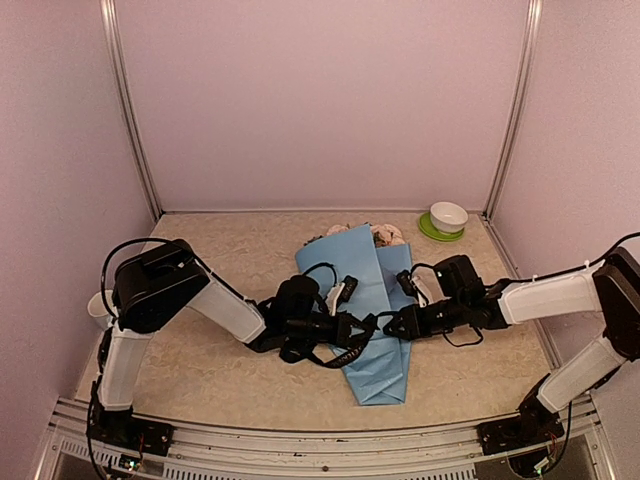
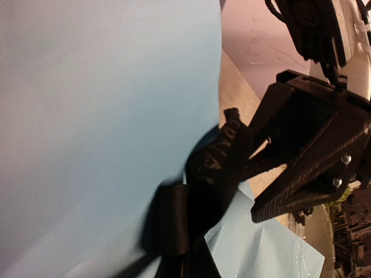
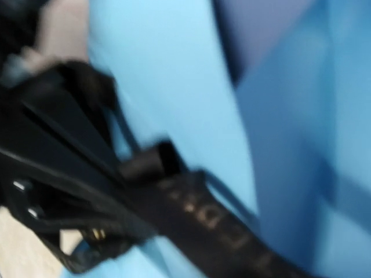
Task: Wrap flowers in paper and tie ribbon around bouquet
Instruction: Cross the ribbon over the folded bouquet.
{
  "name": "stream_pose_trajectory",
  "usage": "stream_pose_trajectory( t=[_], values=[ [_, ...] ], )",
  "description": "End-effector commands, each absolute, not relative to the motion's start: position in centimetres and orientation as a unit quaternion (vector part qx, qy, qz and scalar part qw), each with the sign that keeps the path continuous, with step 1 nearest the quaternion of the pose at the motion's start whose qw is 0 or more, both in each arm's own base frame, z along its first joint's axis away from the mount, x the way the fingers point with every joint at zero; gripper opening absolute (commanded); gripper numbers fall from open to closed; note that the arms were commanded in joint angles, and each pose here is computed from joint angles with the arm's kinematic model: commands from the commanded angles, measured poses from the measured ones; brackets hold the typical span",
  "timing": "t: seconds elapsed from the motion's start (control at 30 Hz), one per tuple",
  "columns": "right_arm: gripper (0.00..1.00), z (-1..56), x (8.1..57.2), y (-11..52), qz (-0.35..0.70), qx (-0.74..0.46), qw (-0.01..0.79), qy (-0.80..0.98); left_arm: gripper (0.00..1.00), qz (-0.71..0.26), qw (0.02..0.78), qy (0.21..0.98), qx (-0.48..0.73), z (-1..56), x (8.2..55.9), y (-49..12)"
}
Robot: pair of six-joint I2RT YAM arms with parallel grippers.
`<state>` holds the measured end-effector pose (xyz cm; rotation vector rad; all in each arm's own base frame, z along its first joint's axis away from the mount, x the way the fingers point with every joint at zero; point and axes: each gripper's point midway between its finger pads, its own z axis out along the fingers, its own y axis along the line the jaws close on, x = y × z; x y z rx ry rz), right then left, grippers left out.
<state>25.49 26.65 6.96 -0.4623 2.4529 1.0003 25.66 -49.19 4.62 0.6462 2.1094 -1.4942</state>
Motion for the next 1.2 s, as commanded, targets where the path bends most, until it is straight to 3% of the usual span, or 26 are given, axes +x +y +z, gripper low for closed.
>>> stream_pose_trajectory(
  t=[0.0, 0.43, 0.7, 1.0, 1.17],
  values=[
    [0.31, 5.1, 24.1, 25.5, 0.355, -0.153, 0.199, 0.901, 0.00, -0.414, 0.281, 0.809, 0.308, 3.2, 26.5, -48.6],
    [0.26, 7.9, 20.2, 26.7, 0.281, -0.220, 0.233, 0.905, 0.00, -0.387, 0.269, 0.821, 0.322, 1.0, 26.2, -48.7],
    [0.18, 5.5, 12.9, 31.0, 0.405, -0.293, 0.113, 0.858, 0.00, -0.390, 0.266, 0.820, 0.323, 1.0, 26.1, -48.7],
    [0.11, -1.8, 10.7, 26.5, 0.329, -0.234, 0.029, 0.914, 0.00, -0.389, 0.296, 0.805, 0.337, 4.3, 26.9, -48.8],
    [0.10, -1.7, 12.0, 25.4, 0.328, -0.179, 0.044, 0.927, 0.00, -0.279, 0.386, 0.800, 0.364, 8.8, 28.1, -47.4]
  ],
)
